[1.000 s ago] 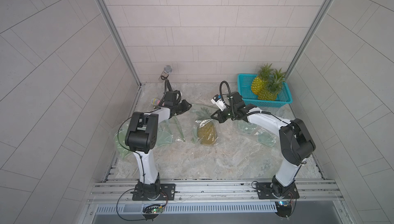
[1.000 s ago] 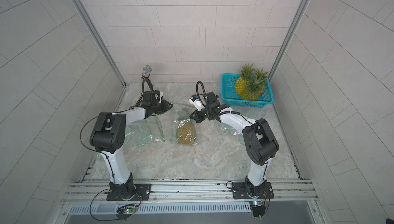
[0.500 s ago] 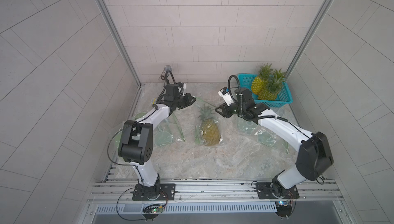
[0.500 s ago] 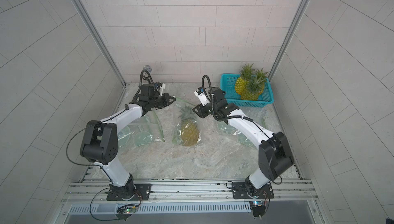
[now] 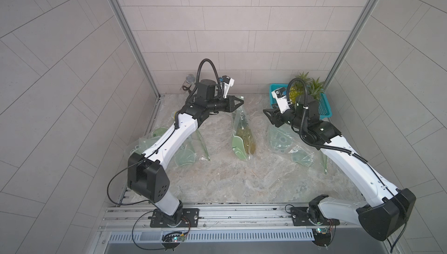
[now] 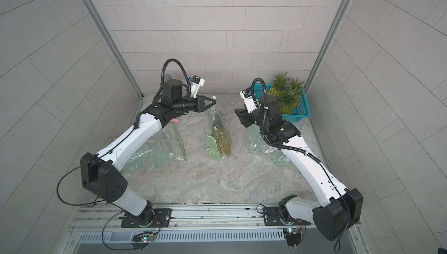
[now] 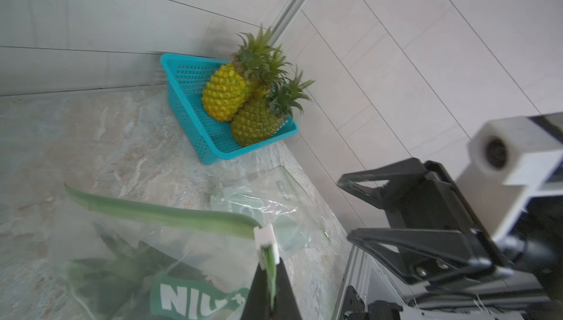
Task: Open the zip-top bag and take out the pineapple
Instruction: Adjust the zipper food storage bag at the center of the board.
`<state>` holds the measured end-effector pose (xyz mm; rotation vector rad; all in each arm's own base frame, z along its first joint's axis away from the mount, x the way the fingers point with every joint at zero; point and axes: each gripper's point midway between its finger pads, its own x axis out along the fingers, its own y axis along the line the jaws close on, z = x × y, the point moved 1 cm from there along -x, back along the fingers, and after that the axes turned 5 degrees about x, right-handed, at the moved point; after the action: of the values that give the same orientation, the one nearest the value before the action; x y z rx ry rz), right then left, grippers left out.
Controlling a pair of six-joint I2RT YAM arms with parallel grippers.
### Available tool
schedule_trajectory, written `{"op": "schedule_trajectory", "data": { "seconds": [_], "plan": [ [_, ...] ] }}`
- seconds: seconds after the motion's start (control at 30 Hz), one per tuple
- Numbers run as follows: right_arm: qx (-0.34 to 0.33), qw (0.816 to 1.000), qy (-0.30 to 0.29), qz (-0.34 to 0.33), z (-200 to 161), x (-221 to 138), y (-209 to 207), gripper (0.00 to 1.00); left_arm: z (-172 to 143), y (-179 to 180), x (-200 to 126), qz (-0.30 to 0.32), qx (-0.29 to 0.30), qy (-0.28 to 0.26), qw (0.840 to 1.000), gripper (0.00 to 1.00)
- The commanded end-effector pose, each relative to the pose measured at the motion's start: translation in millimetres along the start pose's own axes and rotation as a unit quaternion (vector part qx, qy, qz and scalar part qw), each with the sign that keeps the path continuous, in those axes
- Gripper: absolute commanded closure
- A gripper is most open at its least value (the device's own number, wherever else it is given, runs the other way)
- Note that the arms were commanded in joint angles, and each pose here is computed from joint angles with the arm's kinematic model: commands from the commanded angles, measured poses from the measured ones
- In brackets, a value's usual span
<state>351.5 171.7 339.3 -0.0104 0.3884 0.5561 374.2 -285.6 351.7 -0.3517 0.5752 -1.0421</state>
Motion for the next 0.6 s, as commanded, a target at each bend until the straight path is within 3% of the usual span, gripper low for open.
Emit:
{"op": "schedule_trajectory", "data": {
  "seconds": [0.0,0.13,0.33,0.57],
  "plan": [
    [-0.036,0.998,-0.024,0.035,17.0,-19.4,9.7,0.46,26.8,-65.8,-16.8,-0.100,0.071,-0.020,0.992,1.00],
    [-0.064,0.994,-0.033,0.087,17.3,-28.5,18.4,0.45,20.3,-83.4,-21.3,-0.126,0.079,-0.006,0.989,1.00],
    [-0.098,0.985,-0.023,0.138,7.7,-26.7,25.0,0.45,-2.4,-75.0,-26.0,-0.102,0.084,0.015,0.991,1.00],
    [-0.084,0.969,0.009,0.231,-8.2,-16.3,46.6,0.45,-22.3,-61.4,-25.4,-0.081,0.073,0.028,0.994,1.00]
  ]
}}
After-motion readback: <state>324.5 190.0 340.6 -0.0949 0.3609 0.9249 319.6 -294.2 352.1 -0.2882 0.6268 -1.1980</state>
